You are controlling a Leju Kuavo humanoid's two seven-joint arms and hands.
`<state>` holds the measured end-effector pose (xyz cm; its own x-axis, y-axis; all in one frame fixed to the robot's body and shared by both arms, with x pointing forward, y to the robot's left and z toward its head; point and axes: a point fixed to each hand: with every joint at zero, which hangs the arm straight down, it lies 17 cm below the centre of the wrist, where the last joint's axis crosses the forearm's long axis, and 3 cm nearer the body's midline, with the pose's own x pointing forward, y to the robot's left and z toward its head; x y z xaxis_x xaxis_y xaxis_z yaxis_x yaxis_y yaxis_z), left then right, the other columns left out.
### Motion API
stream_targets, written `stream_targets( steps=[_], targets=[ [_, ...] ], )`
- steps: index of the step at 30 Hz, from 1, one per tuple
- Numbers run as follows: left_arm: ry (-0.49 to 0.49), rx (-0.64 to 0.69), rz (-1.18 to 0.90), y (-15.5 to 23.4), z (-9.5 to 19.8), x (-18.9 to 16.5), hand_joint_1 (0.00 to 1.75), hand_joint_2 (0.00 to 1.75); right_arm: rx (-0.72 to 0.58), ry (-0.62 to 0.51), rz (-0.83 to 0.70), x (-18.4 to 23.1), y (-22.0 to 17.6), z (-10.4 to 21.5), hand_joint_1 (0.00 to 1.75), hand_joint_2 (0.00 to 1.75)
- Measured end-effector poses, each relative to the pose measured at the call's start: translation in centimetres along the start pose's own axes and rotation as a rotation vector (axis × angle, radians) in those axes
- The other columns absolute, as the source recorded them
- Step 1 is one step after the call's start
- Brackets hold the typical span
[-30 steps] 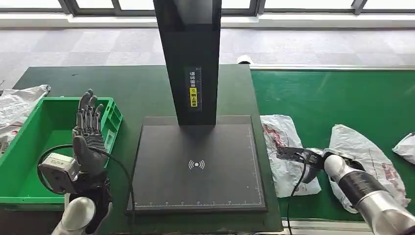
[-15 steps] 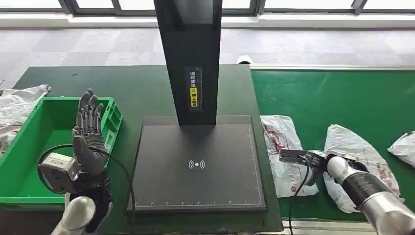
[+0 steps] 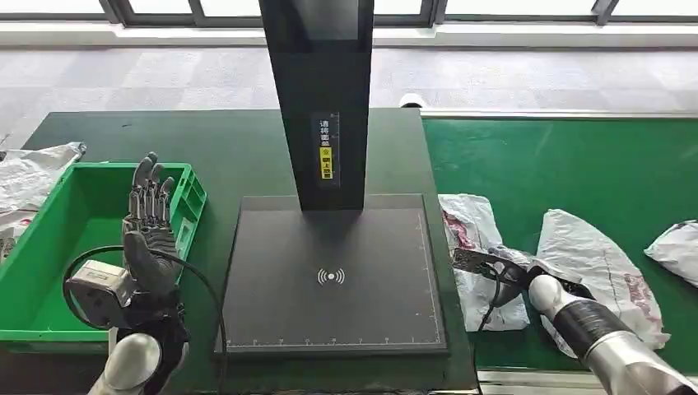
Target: Moved the parcel from conveyor to table for the left to box.
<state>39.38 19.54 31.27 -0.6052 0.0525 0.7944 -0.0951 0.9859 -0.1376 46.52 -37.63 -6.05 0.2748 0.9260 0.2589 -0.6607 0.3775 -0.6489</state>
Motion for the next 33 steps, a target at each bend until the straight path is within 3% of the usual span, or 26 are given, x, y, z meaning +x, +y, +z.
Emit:
stream_targets(
  steps=[6, 15, 16, 17, 23, 33],
  targets=[
    [0.001, -0.002, -0.009, 0.0, 0.3, 0.0, 0.00, 0.00, -0.023, -0.047, -0.032, 1.5, 0.7, -0.2, 0.00, 1.75],
    [0.009, -0.004, -0.015, 0.0, 0.4, -0.2, 0.00, 0.00, -0.026, -0.217, -0.193, 8.5, 5.2, 0.5, 0.00, 1.75],
    [0.013, -0.003, -0.013, 0.0, 0.4, -0.2, 0.00, 0.00, -0.021, -0.228, -0.203, 9.1, 5.6, 0.6, 0.38, 1.75],
    [0.015, -0.003, -0.011, 0.1, 0.5, -0.2, 0.00, 0.00, -0.017, -0.239, -0.213, 9.5, 5.9, 0.7, 1.75, 1.75],
    [0.020, -0.001, -0.009, 0.2, 0.9, -0.3, 0.00, 0.00, 0.009, -0.268, -0.190, 11.3, 7.7, 1.2, 1.75, 1.75],
    [0.015, -0.019, 0.017, -0.2, 0.8, 0.6, 0.00, 0.00, -0.019, -0.289, -0.175, 12.4, 6.7, 1.7, 1.75, 1.75]
  ],
)
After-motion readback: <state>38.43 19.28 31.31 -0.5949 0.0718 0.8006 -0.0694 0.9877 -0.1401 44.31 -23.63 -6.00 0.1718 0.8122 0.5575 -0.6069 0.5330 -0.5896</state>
